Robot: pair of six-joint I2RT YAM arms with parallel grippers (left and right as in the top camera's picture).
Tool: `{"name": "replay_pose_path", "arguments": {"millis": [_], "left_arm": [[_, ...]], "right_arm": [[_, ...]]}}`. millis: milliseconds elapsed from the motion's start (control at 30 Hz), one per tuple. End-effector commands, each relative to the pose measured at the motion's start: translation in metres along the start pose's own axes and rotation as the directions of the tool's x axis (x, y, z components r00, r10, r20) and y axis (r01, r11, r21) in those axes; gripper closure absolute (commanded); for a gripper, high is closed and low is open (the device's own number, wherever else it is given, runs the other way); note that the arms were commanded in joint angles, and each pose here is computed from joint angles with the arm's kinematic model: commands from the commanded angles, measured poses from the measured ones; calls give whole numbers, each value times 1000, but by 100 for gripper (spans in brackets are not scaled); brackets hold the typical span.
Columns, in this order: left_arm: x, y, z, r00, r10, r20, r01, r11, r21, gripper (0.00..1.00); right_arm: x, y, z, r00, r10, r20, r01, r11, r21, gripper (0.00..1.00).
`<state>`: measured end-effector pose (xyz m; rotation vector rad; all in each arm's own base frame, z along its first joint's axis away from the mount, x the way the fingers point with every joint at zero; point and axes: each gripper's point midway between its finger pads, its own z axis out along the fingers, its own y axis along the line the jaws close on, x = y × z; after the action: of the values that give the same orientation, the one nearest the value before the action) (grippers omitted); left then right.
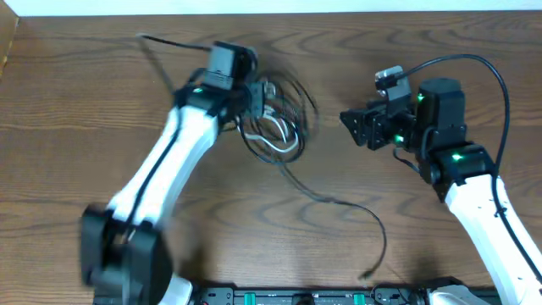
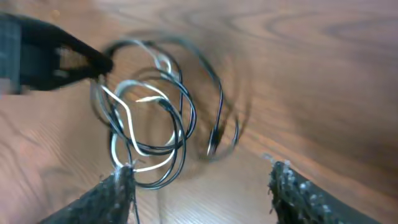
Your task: Untangle cables
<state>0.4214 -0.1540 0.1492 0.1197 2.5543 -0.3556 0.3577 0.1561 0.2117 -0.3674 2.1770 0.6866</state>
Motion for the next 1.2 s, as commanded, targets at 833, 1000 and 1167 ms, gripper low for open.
{"name": "replay_pose_path", "arguments": {"millis": [833,1000,1167], "left_arm": [[-51,-94,-163,983,-116,143,-13,729,684,92],[-51,-94,-163,983,-144,116,24,723,690,93],[-48,-99,-167,985,-145,89,37,693,720,93]], "right_arm": [[-36,86,29,991,-16,129,61,934,-352,41],[-23,110,39,988,-94,121,135,908,-398,41],[-21,111,61,986,-94,136,143,895,-423,42]]}}
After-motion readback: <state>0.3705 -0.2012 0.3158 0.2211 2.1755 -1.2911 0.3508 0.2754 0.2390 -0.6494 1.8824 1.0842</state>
